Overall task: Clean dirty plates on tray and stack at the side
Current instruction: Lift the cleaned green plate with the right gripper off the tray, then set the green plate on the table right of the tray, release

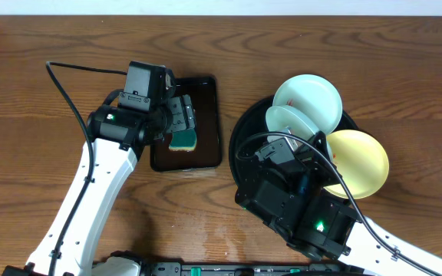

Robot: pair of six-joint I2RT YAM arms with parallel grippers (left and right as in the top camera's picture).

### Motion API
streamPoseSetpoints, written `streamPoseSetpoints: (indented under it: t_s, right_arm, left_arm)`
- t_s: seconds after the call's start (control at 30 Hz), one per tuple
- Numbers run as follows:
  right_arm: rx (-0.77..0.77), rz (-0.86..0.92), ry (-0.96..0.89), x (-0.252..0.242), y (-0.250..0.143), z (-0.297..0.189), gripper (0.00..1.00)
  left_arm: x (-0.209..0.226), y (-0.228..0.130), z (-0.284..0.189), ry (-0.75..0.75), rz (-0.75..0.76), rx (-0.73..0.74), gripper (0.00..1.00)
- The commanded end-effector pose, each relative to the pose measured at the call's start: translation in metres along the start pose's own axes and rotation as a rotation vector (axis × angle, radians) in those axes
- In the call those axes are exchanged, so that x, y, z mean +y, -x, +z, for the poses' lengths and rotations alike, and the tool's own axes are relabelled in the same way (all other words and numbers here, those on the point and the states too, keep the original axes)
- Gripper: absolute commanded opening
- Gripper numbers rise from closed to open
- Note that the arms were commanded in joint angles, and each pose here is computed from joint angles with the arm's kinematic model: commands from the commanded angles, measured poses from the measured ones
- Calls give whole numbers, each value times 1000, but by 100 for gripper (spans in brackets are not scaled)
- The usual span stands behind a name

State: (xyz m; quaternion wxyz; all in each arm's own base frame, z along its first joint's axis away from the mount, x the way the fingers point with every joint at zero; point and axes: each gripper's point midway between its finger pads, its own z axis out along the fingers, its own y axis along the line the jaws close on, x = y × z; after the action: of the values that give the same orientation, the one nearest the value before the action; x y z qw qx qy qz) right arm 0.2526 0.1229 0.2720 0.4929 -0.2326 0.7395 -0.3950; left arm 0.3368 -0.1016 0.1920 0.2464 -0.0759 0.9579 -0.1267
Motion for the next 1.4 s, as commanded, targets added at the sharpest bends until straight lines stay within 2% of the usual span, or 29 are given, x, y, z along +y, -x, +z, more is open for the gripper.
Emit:
streamPoseSetpoints:
  t_s: [0.0,0.17,0.37,0.47,0.67,0.83,0.93,1.1,1.23,1.37]
  right_arm:
    - [-19,27,-41,-14,7,-4,1]
    - [-20,40,-41,-14,8,-4,1]
    - [37,175,19,-6,-1,9,1]
    - [154,318,125,8,-20,29,1]
    - [487,640,402,29,-75,76,1]
    - [594,986,533,7,-104,102,1]
    - [621,1180,470,-25,-135,126,1]
    - [716,1444,169,-80,-217,156,1]
    - [782,1557,8,-100,-274,170,1]
    - [890,1597,-53,-92,-320,178,1]
  left_arm:
    - [1,1,0,2,1,2,82]
    - [1,1,0,2,1,2,82]
    - [1,1,0,2,1,2,82]
    - [1,1,0,1,1,2,82]
    - [1,0,0,2,1,2,82]
    - [1,1,0,2,1,2,82]
    - [2,0,0,2,1,2,82]
    - [1,1,0,2,1,2,82]
    - [1,1,0,1,1,2,82]
    - [1,1,0,2,1,2,82]
